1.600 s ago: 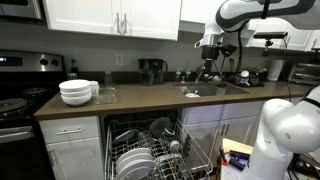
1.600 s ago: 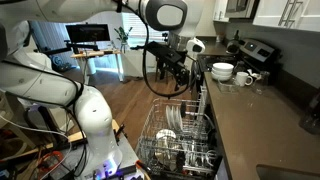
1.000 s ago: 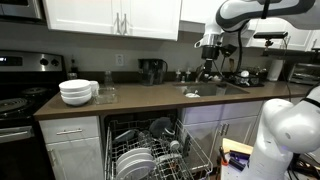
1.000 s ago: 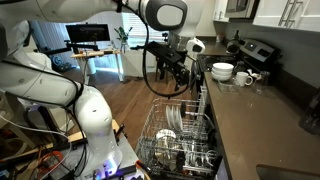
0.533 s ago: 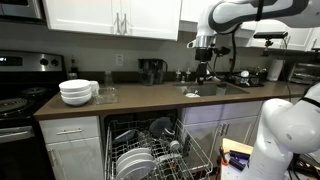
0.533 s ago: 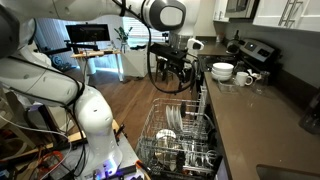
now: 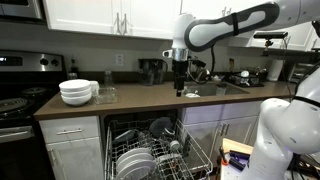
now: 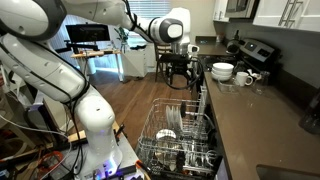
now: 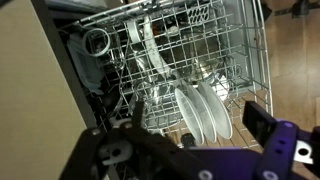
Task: Take out the first plate and put it on the countertop
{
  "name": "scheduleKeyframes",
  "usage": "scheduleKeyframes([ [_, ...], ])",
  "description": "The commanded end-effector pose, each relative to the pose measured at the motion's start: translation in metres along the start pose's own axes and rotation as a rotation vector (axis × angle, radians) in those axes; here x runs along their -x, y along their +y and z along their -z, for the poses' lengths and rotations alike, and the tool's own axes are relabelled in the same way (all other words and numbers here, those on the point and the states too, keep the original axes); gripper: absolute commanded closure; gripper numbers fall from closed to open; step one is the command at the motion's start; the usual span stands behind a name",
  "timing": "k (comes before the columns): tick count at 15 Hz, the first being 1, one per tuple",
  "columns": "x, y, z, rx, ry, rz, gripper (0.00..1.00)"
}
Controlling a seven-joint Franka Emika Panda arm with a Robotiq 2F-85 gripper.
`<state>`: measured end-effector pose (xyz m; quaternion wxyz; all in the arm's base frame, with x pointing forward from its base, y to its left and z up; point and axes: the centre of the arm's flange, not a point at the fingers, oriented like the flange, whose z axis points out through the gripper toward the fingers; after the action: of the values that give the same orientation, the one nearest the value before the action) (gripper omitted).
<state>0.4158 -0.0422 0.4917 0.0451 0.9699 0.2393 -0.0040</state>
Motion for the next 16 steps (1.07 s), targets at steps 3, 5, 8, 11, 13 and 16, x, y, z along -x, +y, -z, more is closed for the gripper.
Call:
scheduleKeyframes([
  [3,-0.066,-0.015,-0.068,0.042,-0.015,0.101,0.0],
  [5,-0.077,-0.02,-0.096,0.003,-0.063,0.129,0.0],
  [8,-0.068,-0.025,-0.098,-0.002,-0.076,0.11,0.0],
  [11,-0.071,-0.024,-0.101,-0.004,-0.081,0.111,0.0],
  [13,-0.082,-0.025,-0.127,0.001,-0.089,0.123,0.0],
  [16,-0.101,-0.03,-0.153,0.011,-0.073,0.168,0.0],
])
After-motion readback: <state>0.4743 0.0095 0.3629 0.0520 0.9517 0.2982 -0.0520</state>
